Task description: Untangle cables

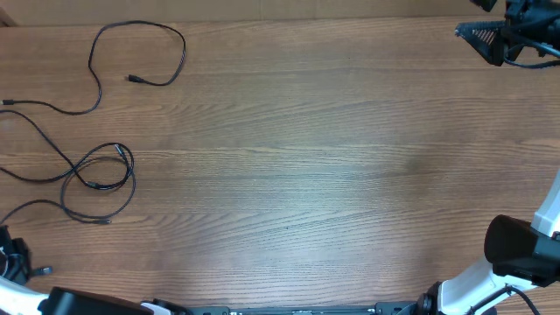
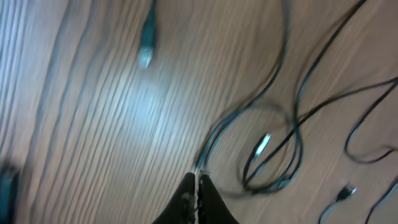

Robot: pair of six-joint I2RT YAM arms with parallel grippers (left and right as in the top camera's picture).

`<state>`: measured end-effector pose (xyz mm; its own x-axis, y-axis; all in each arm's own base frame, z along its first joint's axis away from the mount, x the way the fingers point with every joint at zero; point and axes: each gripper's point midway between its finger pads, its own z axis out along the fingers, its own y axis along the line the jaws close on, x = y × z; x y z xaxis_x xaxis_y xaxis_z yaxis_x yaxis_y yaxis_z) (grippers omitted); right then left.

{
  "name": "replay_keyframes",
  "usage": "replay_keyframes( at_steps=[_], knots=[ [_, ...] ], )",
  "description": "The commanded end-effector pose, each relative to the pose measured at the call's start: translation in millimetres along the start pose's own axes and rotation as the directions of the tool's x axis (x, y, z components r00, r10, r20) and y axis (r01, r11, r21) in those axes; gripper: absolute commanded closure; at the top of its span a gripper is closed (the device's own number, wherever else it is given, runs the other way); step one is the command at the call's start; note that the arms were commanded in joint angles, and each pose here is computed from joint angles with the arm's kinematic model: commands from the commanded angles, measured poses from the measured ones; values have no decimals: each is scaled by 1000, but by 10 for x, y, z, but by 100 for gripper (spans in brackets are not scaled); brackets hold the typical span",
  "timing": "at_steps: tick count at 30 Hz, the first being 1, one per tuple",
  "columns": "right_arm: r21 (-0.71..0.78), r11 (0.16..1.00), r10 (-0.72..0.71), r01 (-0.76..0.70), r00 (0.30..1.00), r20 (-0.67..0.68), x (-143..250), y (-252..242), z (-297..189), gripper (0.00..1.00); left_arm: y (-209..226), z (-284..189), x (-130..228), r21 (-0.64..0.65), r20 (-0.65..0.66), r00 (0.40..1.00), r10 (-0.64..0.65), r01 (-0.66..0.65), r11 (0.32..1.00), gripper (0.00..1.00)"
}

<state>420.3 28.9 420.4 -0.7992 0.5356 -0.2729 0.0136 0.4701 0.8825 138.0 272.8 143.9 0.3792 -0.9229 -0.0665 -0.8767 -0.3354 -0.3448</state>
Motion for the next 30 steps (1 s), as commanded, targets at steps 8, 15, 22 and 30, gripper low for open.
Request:
replay_keyframes(
  at_steps=[8,15,22,30],
  knots=[
    [0,1000,-18,18,1000,12,-12,25,-36,0,-584,543,407,62,-47,763,645,-642,764,40],
    [0,1000,-19,19,1000,13,-13,26,-36,0,-697,1119,434,-144,-38,621,783,-779,610,14],
    [0,1000,-19,19,1000,13,-13,26,-36,0,-1052,1260,429,-144,42,341,939,-928,343,13],
    [0,1000,-19,19,1000,12,-12,25,-36,0,-1024,1610,657,3,-16,159,987,-987,159,25]
  ],
)
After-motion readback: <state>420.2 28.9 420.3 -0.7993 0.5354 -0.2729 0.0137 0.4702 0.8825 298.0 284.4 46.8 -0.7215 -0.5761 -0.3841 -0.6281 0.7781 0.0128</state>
